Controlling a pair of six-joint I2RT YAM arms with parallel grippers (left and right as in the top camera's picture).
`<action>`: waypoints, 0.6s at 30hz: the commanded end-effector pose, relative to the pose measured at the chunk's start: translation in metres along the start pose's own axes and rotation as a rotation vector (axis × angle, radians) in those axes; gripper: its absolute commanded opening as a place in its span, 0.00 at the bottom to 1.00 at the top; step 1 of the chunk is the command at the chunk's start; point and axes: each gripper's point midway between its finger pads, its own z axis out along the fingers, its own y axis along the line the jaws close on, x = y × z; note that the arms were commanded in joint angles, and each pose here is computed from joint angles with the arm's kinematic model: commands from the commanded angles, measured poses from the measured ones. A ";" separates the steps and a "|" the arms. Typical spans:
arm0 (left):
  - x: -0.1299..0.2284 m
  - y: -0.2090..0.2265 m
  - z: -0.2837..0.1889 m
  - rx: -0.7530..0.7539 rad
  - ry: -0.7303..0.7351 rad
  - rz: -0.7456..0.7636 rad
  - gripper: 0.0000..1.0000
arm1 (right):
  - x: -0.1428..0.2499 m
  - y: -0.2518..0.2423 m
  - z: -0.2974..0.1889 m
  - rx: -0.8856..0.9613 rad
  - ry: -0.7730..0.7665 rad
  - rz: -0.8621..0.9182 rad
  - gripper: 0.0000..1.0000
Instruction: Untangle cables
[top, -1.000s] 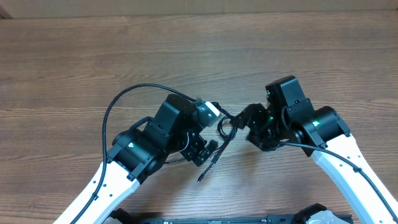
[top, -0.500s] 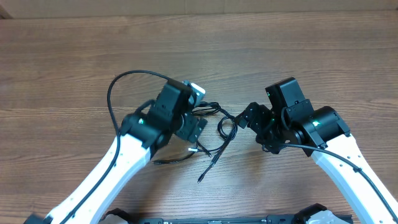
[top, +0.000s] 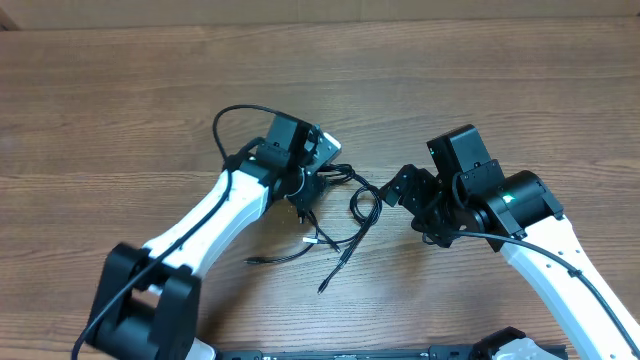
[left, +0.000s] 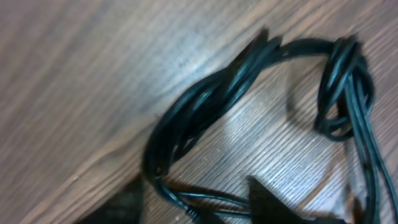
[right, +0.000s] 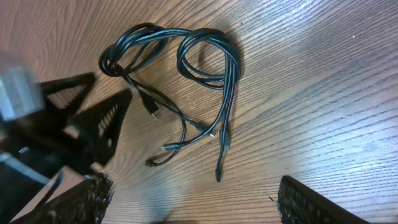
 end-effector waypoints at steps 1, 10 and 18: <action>-0.002 -0.001 0.007 0.028 -0.004 0.012 0.41 | -0.003 0.002 -0.003 -0.004 -0.020 -0.011 0.84; -0.014 0.014 0.005 -0.015 -0.060 0.003 0.70 | -0.004 0.001 -0.003 -0.003 -0.023 -0.011 0.84; -0.012 0.037 0.001 -0.040 -0.078 -0.037 0.84 | -0.005 0.003 -0.003 -0.009 -0.026 -0.012 0.84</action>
